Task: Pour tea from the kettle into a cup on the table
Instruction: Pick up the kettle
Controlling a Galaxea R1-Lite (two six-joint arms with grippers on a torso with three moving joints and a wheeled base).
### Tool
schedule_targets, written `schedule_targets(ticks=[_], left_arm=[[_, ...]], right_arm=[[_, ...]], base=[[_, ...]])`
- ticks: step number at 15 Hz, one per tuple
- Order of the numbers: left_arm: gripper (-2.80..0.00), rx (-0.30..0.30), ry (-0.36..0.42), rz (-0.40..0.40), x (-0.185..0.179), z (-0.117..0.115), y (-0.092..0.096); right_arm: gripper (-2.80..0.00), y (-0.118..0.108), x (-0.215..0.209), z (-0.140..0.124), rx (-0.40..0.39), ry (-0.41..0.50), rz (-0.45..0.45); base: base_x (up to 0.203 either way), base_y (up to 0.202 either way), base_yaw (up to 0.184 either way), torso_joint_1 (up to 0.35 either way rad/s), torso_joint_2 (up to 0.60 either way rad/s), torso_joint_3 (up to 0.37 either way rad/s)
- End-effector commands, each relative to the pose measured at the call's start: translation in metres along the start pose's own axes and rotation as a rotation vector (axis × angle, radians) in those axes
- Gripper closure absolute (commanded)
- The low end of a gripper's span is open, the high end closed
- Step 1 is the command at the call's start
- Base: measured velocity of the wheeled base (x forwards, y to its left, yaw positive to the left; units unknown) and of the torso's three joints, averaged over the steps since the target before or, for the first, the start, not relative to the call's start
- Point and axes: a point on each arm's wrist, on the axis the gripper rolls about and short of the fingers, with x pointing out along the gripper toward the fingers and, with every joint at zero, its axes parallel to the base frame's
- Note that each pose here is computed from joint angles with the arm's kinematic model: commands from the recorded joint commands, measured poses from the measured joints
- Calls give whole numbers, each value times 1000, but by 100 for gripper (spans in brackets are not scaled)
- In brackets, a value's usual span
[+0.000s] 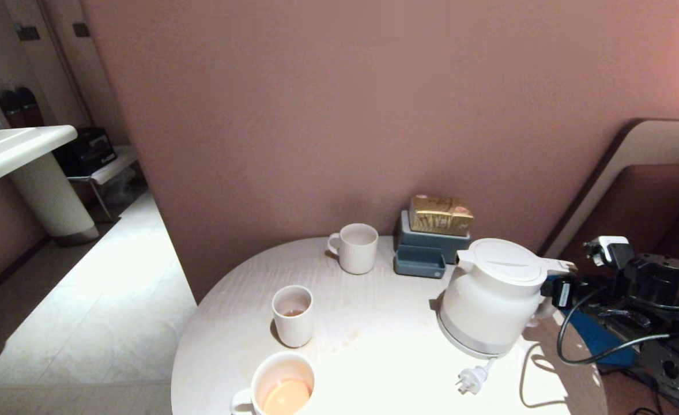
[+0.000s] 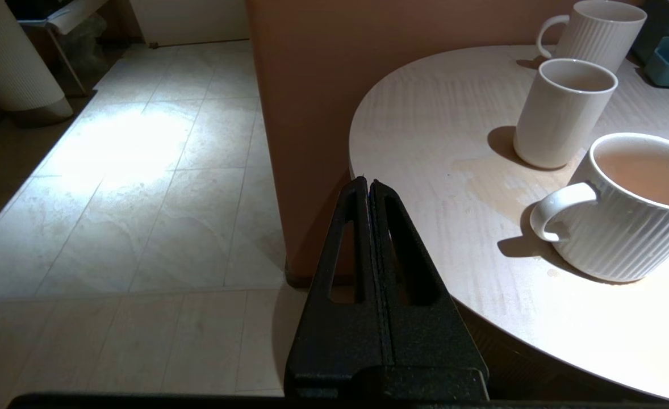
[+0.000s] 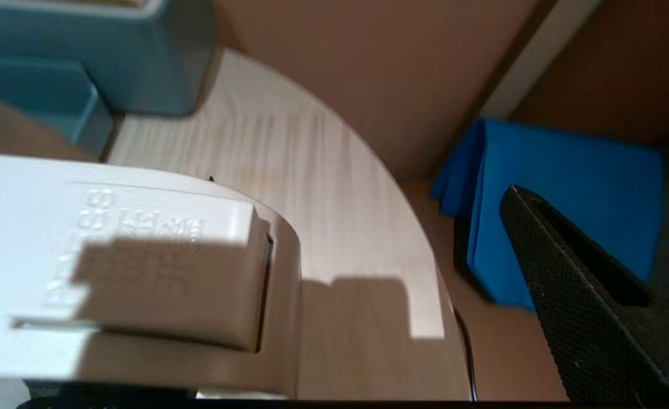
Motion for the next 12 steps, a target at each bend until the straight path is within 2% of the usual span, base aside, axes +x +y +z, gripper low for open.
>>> schedule_targets(ticks=[1, 12], left_arm=[[0, -1, 2, 0, 0, 0, 0], [0, -1, 1, -1, 0, 0, 0]], right_arm=[[-280, 1, 4, -4, -1, -3, 5], [-280, 7, 1, -3, -2, -26, 54]], base=[[0, 0, 0, 0, 0, 0], [0, 0, 0, 0, 0, 0]])
